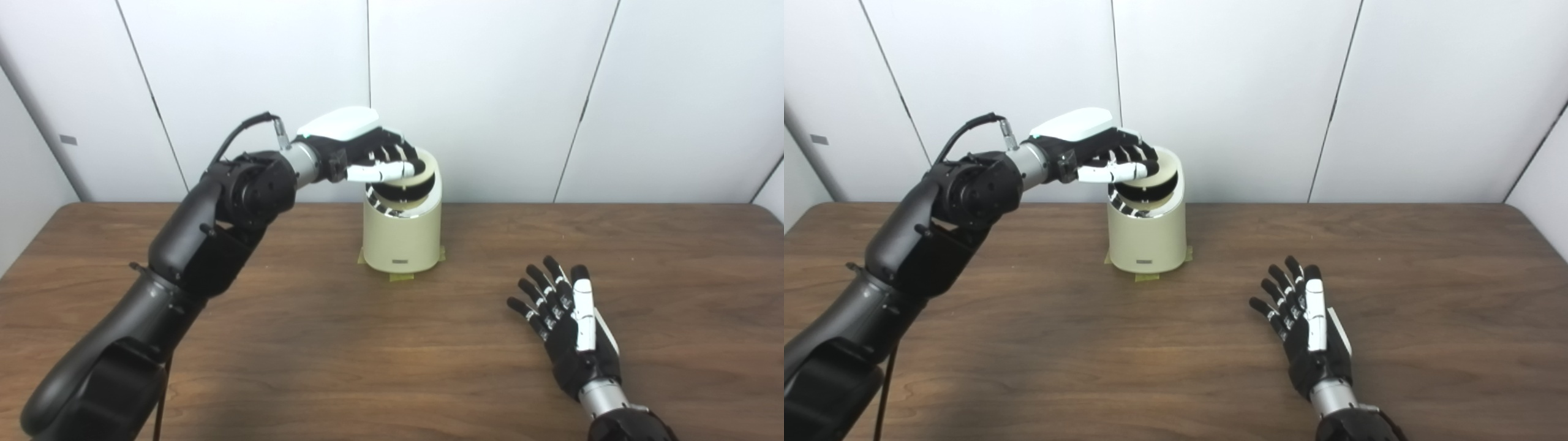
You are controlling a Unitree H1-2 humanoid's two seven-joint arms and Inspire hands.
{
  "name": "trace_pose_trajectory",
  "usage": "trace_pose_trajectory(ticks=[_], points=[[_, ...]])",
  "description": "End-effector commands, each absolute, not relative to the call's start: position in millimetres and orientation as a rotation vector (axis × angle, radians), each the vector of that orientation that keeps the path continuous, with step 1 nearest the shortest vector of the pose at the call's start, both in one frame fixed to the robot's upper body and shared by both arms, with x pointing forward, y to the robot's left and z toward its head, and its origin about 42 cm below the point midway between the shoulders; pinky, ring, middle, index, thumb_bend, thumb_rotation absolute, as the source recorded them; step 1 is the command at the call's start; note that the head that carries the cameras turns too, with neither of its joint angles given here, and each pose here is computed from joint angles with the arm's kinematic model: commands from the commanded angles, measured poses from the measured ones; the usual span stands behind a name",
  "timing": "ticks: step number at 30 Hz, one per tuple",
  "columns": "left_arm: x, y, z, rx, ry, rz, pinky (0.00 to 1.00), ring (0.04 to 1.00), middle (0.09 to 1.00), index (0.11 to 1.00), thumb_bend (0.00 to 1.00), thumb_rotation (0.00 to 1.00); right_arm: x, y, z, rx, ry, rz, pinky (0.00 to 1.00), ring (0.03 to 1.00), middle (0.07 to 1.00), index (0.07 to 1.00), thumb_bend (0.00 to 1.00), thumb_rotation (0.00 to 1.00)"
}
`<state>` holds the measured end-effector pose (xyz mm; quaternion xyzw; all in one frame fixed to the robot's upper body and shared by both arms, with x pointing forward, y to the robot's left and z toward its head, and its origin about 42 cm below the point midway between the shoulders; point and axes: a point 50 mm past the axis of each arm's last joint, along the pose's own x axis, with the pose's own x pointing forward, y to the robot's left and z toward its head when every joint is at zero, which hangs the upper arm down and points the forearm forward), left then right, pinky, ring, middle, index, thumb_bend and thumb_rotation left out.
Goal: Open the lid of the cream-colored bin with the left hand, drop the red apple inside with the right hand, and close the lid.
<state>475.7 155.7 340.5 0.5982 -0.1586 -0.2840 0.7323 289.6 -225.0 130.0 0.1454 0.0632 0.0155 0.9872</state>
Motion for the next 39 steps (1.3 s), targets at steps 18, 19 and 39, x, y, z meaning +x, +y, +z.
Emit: trace_pose_trajectory(ticks=[18,19,39], points=[[459.0,135.0,327.8,1.818,-0.549,-0.701,1.0,0.849,0.817,0.846,0.57,1.0,292.5,-219.9,137.2,0.239,0.139,0.064,0.86,0.952,0.947,1.0,0.52,1.0],[457.9,134.8,324.7,1.835,-0.554,-0.703,1.0,0.856,0.82,0.846,0.57,1.0,292.6,-219.6,137.6,0.238,0.139,0.064,0.86,0.952,0.947,1.0,0.52,1.0],[455.7,154.7,359.7,1.603,-0.651,-0.459,1.0,0.862,0.834,0.87,0.53,1.0,291.3,-214.9,140.9,0.242,0.152,0.068,0.86,0.945,0.944,1.0,0.52,1.0]])
